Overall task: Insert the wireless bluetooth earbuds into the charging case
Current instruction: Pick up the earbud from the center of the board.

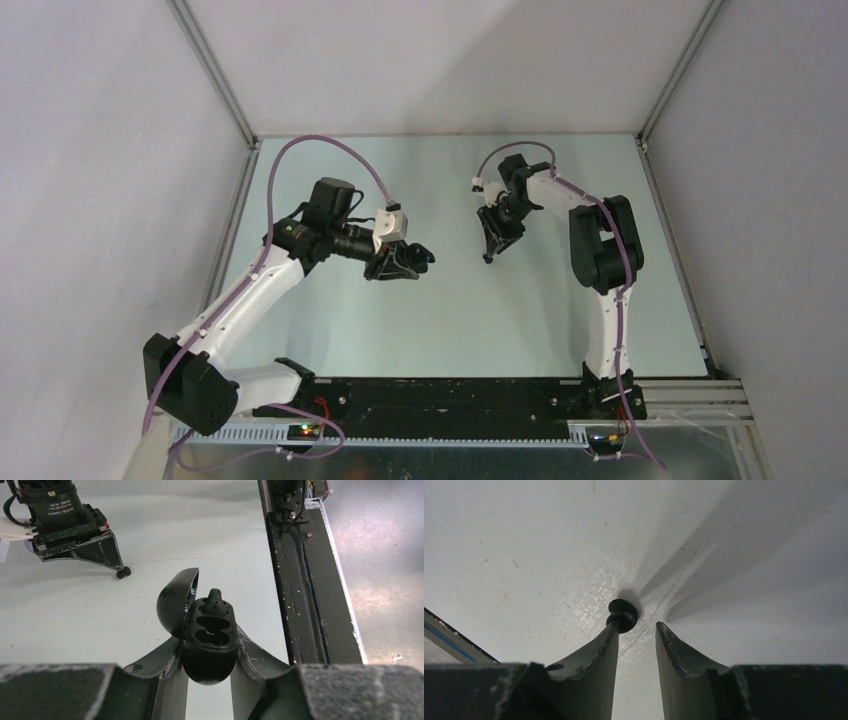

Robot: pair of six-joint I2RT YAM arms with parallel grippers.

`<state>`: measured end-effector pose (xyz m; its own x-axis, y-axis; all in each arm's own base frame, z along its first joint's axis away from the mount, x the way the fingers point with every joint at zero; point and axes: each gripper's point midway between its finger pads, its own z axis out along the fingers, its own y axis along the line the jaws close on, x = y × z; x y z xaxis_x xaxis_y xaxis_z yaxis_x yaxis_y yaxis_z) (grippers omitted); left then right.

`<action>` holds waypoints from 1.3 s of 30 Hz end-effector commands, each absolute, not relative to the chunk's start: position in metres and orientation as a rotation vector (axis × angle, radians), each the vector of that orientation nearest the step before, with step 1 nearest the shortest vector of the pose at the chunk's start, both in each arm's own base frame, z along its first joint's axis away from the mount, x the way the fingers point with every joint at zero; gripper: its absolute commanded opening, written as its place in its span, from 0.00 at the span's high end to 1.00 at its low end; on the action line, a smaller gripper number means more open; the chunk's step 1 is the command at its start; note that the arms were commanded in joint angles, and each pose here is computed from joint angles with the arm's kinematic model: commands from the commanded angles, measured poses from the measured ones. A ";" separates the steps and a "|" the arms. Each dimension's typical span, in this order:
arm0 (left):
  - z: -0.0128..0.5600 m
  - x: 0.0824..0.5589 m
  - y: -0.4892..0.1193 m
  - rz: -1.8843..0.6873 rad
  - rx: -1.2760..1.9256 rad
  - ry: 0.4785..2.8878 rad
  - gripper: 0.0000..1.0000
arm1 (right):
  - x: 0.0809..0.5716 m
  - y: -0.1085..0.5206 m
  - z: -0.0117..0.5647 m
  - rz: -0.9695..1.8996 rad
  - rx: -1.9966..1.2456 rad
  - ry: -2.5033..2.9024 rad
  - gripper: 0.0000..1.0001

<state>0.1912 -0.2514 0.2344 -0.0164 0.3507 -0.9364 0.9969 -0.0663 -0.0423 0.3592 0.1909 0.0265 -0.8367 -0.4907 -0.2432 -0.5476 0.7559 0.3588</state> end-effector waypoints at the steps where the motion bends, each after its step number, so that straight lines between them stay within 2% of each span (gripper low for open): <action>1: 0.252 0.191 -0.254 -1.059 1.532 1.371 0.99 | 0.364 0.192 0.030 0.705 -0.782 2.813 0.63; 33: 0.249 0.191 -0.255 -1.050 1.542 1.368 0.99 | 0.350 0.200 0.009 0.806 -0.785 2.888 0.67; 39: 0.249 0.191 -0.255 -1.048 1.542 1.370 0.99 | 0.346 0.206 0.013 0.875 -0.798 2.871 0.73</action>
<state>0.1906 -0.2525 0.2335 -0.0050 0.3551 -0.9348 0.9969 -0.0714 -0.0325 0.3538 0.1981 0.0219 -0.8746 -0.4399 -0.2038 -0.4804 0.7299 0.4863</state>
